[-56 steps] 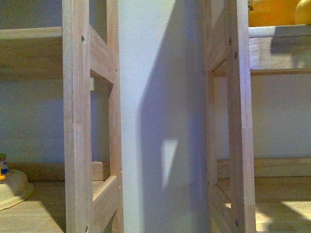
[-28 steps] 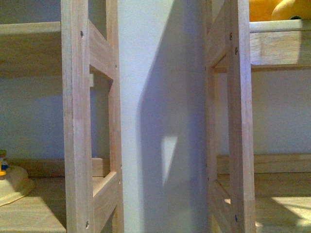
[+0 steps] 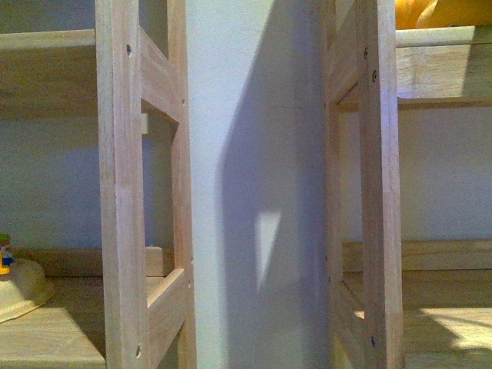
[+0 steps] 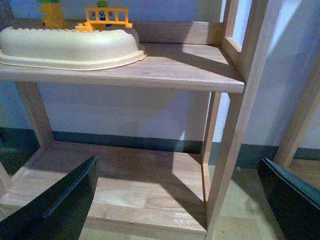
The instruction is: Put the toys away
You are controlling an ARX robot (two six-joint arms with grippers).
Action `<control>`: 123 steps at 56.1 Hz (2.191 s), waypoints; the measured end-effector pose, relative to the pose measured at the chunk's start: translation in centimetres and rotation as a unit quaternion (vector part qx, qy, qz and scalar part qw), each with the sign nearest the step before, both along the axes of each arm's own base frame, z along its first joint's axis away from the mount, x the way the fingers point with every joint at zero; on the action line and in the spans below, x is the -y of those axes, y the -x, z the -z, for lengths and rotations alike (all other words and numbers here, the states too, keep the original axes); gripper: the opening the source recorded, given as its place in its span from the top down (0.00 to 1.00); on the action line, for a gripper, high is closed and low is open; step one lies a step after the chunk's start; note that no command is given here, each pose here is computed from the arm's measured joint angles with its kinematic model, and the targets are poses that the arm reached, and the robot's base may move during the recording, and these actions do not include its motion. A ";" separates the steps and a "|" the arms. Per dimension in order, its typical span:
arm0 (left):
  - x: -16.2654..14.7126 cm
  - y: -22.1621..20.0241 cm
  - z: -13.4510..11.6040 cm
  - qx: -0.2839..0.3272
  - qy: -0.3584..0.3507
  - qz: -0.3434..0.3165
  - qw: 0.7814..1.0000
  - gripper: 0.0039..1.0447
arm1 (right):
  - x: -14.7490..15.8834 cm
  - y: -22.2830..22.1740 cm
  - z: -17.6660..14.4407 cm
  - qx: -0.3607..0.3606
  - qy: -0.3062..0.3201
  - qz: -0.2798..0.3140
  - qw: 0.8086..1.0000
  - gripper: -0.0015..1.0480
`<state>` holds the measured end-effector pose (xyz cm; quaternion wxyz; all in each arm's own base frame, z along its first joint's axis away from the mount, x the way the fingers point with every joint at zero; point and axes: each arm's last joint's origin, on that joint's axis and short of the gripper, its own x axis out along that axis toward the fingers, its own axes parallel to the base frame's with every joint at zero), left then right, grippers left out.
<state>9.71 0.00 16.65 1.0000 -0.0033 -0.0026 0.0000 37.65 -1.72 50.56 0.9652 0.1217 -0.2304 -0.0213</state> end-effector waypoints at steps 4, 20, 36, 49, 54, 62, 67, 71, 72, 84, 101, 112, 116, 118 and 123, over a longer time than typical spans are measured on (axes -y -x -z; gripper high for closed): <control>0.0 0.0 0.0 0.000 0.000 0.000 1.000 0.06 | 0.1 0.0 0.0 0.000 0.003 0.006 1.000 0.39; 0.0 0.0 0.0 0.000 0.000 0.000 1.000 0.06 | 0.2 0.0 0.0 -0.005 0.010 0.019 1.000 0.05; 0.0 0.0 0.0 0.000 0.000 0.000 1.000 0.06 | 0.5 0.9 -1.6 0.009 0.015 0.015 1.000 0.06; 0.0 0.0 0.0 0.000 0.000 0.000 1.000 0.06 | 2.0 5.6 -3.7 0.044 0.026 0.032 0.998 0.06; 0.0 0.0 0.0 0.000 0.000 0.000 1.000 0.06 | 2.6 8.5 -3.9 0.056 0.032 0.039 0.997 0.06; 0.0 0.0 0.0 0.000 0.000 0.000 1.000 0.06 | 3.4 14.3 -3.1 0.069 0.043 0.057 0.995 0.06; 0.0 0.0 0.0 0.000 0.000 0.000 1.000 0.06 | 3.8 18.8 -1.1 0.061 0.049 0.063 0.995 0.06; 0.0 0.0 0.0 0.000 0.000 0.000 1.000 0.06 | 4.0 21.7 0.8 0.040 0.047 0.057 0.996 0.06; 0.0 0.0 0.0 0.000 0.000 0.000 1.000 0.06 | 4.1 22.6 1.6 0.033 0.043 0.054 0.997 0.06; 0.0 0.0 0.0 0.000 0.000 0.000 1.000 0.06 | 3.8 28.4 9.4 0.008 0.016 0.064 0.998 0.06; 0.0 0.0 0.0 0.000 0.000 0.000 1.000 0.06 | 1.9 27.8 20.9 -0.085 -0.075 0.015 0.993 0.06; 0.0 0.0 0.0 0.000 0.000 0.000 1.000 0.06 | 0.0 27.8 24.5 -0.112 -0.056 -0.030 0.992 0.06; 0.0 0.0 0.0 0.000 0.000 0.000 1.000 0.06 | -0.8 27.8 26.2 -0.129 -0.049 -0.054 0.989 0.06; 0.0 0.0 0.0 0.000 0.000 0.000 1.000 0.06 | -1.0 27.8 26.8 -0.134 -0.047 -0.062 0.988 0.06; 0.0 0.0 0.0 0.000 0.000 0.000 1.000 0.06 | -1.6 27.8 28.4 -0.149 -0.040 -0.078 0.985 0.06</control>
